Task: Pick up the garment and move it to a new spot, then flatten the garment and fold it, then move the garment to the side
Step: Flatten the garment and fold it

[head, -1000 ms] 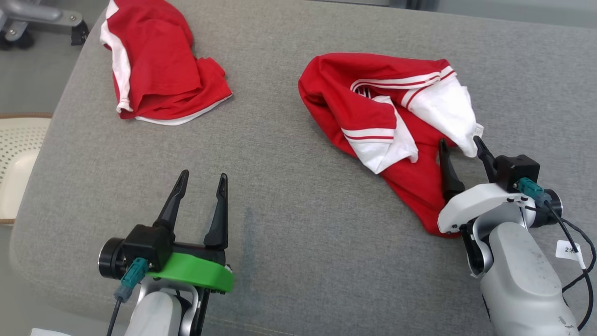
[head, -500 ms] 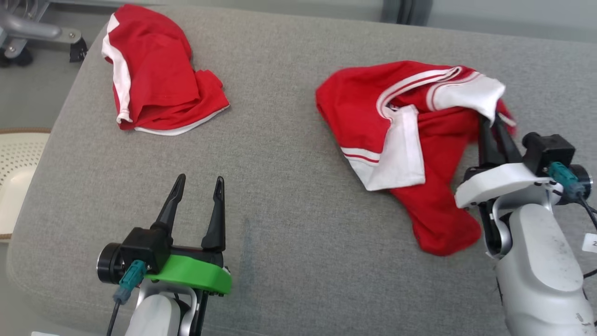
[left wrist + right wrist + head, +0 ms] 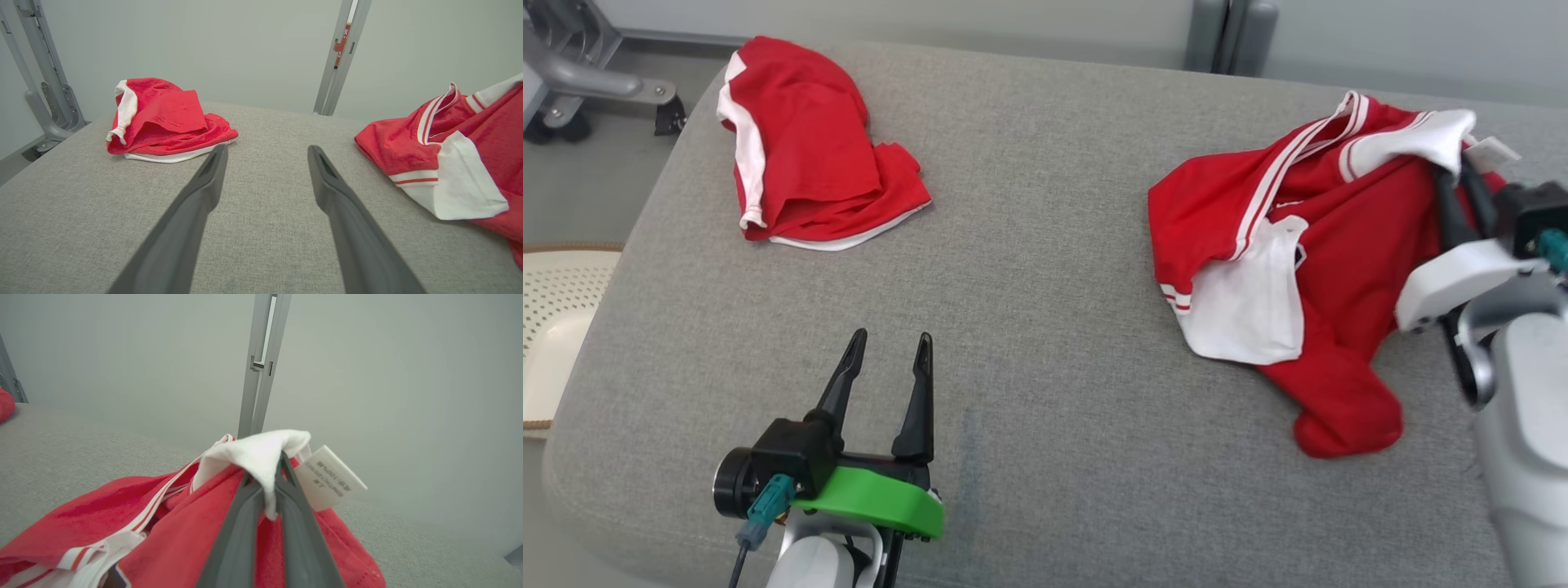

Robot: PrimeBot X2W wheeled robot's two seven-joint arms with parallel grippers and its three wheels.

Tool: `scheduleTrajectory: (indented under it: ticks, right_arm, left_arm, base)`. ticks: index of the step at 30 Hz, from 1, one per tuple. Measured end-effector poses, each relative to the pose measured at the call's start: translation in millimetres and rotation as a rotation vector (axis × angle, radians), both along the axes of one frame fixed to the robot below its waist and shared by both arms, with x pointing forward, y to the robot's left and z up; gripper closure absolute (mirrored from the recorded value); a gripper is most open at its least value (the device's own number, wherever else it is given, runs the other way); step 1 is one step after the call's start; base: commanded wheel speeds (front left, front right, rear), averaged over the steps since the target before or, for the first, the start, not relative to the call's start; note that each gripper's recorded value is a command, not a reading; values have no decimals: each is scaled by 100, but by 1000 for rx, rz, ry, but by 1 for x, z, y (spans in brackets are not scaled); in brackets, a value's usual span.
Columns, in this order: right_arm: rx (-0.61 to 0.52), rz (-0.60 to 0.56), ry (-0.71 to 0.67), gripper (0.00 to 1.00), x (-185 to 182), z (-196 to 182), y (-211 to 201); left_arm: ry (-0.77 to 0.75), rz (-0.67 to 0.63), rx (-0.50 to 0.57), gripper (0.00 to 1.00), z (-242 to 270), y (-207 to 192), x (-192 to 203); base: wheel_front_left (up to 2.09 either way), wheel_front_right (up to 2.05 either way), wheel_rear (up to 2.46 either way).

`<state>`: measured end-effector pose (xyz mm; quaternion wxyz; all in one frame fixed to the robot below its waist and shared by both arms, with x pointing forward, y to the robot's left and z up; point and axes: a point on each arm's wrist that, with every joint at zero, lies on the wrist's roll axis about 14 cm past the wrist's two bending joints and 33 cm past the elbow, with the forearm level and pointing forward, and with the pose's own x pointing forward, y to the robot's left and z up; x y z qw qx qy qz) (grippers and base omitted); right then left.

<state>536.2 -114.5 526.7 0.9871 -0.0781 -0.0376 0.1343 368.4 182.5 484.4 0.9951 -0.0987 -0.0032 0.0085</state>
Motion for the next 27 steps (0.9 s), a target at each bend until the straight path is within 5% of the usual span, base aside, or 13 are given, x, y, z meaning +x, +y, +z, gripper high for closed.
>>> scheduleTrajectory:
  ticks: [5, 6, 7, 8, 17, 27]
  right_arm:
    - [-77, -63, 45, 100, 32, -7, -32]
    - [-88, -77, 49, 78, 38, -7, -38]
    - [-115, -82, 39, 4, 45, -5, -42]
    - [-125, -85, 37, 0, 49, -4, -43]
    - [-81, -78, 74, 0, 54, -20, -31]
    - [51, -13, 6, 0, -8, -11, -4]
  left_arm:
    - [21, 14, -5, 0, -6, 4, 0]
    - [24, 18, -5, 0, -7, 5, 0]
    - [27, 21, -4, 0, -8, 6, 0]
    - [29, 23, -2, 0, -8, 7, 0]
    - [38, 52, 3, 0, -10, 16, -2]
    - [-21, 27, -24, 0, 6, 6, 7]
  base:
    - [0, 0, 0]
    - [0, 0, 0]
    - [0, 0, 0]
    - [0, 0, 0]
    - [0, 0, 0]
    - [0, 0, 0]
